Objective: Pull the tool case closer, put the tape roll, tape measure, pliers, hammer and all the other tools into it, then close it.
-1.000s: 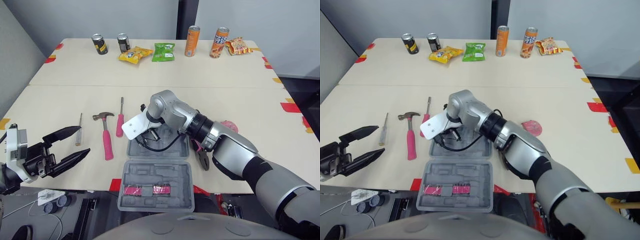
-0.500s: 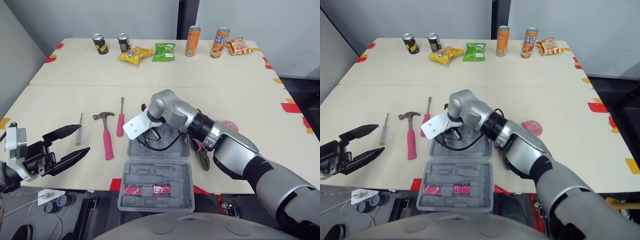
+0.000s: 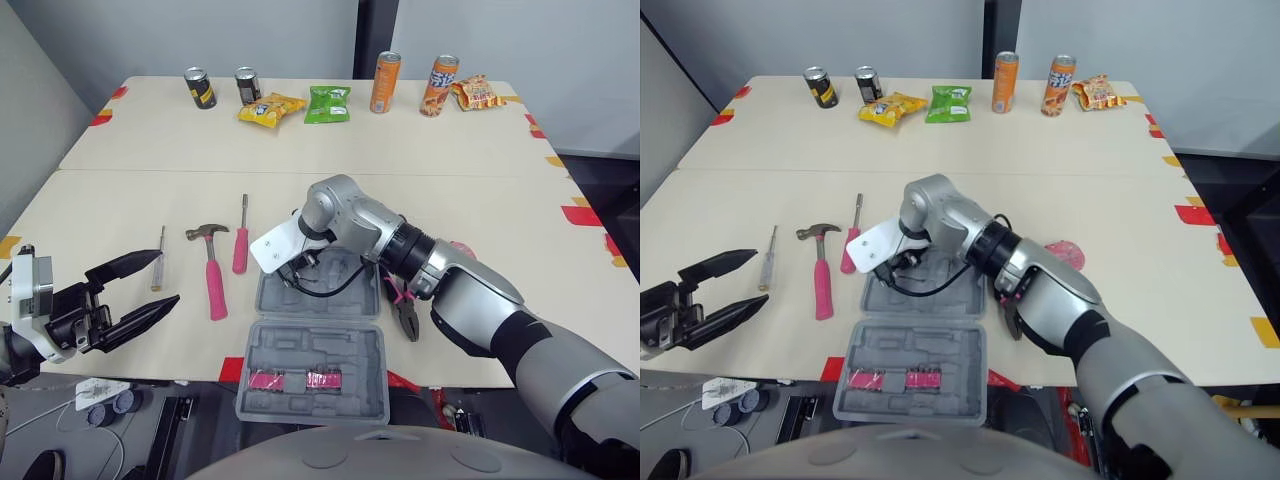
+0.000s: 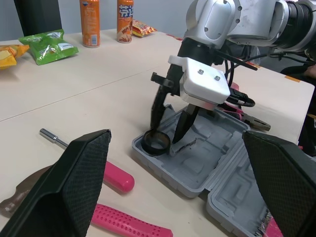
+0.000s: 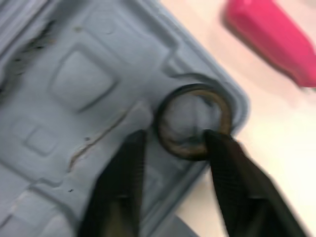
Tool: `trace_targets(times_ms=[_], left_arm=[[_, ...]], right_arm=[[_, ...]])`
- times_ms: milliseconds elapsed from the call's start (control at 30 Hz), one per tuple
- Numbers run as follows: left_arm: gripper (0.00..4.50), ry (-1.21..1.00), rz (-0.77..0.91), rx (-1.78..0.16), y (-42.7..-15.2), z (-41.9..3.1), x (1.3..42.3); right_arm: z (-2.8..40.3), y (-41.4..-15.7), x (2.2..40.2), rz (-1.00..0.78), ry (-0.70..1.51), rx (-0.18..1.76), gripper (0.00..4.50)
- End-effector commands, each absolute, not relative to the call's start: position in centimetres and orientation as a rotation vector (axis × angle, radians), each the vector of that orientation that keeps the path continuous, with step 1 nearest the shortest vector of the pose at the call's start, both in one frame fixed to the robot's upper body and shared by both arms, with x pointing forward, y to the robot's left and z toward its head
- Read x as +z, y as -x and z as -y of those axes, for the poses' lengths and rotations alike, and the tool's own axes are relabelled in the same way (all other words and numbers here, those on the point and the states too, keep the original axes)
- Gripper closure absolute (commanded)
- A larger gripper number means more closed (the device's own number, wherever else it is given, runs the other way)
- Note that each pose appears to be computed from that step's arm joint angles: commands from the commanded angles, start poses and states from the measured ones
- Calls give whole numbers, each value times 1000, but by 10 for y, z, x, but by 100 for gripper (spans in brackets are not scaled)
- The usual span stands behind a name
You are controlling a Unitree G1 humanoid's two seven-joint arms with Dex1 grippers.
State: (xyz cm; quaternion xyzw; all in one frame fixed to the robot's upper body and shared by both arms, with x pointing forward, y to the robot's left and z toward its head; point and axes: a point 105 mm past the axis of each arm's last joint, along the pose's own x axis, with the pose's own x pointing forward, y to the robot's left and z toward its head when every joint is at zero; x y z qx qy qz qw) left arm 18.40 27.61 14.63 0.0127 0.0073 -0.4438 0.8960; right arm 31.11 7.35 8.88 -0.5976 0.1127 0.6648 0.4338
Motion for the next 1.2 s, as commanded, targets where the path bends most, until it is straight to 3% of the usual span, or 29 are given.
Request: trace_targets(times_ms=[33,467,900,1200], left_arm=[[0,-40,-8,-923,-184,-277,150],[0,-35,-12,-934,-184,-277,148],[0,-33,-21,-945,-184,-278,147],[0,-37,-28,-953,-184,-279,146]], right_arm=[[-83,-311,108,-203,1478,1639,247],[-74,-303,162,-197,1202,1667,247],[-55,-308,154,-175,864,1593,247],[-57,-296,131,-213,833,1596,247]])
